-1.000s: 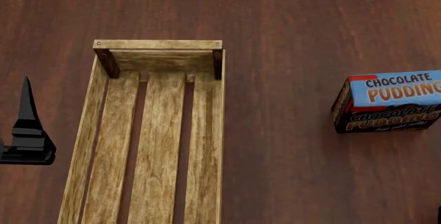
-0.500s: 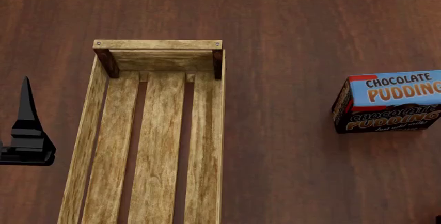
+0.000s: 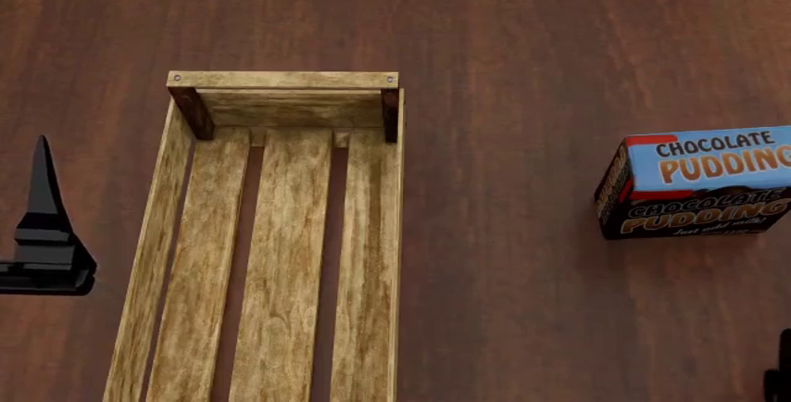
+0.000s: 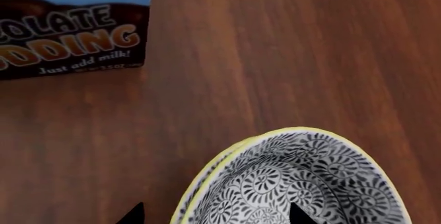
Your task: Stack the left bowl on the right bowl and place them in the tray.
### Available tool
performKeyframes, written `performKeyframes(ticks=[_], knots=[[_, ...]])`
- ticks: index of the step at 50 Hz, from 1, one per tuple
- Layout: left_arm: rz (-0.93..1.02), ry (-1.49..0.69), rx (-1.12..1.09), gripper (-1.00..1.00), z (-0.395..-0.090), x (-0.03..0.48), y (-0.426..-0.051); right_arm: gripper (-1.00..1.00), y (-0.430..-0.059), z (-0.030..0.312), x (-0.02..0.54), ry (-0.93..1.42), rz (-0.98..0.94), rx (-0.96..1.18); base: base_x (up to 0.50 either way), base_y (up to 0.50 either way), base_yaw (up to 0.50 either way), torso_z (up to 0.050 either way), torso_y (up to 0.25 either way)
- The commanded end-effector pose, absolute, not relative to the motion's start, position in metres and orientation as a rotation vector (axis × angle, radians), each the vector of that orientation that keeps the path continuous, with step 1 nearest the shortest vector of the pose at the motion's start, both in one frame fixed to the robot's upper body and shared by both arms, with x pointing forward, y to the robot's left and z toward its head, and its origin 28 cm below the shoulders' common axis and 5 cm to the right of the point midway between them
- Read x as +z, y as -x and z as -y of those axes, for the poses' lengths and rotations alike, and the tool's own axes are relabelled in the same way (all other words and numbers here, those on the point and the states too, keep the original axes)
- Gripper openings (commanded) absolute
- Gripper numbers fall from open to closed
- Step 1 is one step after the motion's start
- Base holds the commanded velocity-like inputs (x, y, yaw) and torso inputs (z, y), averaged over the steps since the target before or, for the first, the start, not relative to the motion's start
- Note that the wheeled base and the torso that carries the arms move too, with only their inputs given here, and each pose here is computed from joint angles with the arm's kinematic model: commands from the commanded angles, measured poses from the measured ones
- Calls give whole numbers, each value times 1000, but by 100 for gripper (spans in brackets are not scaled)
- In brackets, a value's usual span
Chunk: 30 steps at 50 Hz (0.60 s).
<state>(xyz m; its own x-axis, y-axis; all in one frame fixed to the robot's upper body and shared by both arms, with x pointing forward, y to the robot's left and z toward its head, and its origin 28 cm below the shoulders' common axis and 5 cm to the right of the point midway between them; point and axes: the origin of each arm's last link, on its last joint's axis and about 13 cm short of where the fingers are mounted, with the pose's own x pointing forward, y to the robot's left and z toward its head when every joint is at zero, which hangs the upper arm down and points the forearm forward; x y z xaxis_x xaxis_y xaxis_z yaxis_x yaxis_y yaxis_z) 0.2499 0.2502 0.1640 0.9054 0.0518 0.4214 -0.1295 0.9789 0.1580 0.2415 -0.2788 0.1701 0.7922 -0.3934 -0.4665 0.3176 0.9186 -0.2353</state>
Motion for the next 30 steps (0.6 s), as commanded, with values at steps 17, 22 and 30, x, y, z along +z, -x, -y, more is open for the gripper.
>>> performKeyframes(ticks=[17, 22, 30], knots=[[433, -185, 95, 100, -251, 164, -250, 100, -240, 277, 154, 114, -520, -370, 0, 0, 0, 0, 0], [434, -182, 94, 100, -251, 165, -250, 100, -239, 277, 149, 107, -521, -366, 0, 0, 0, 0, 0], [431, -178, 89, 100, -250, 165, -249, 100, -238, 277, 142, 98, -525, -362, 0, 0, 0, 0, 0]])
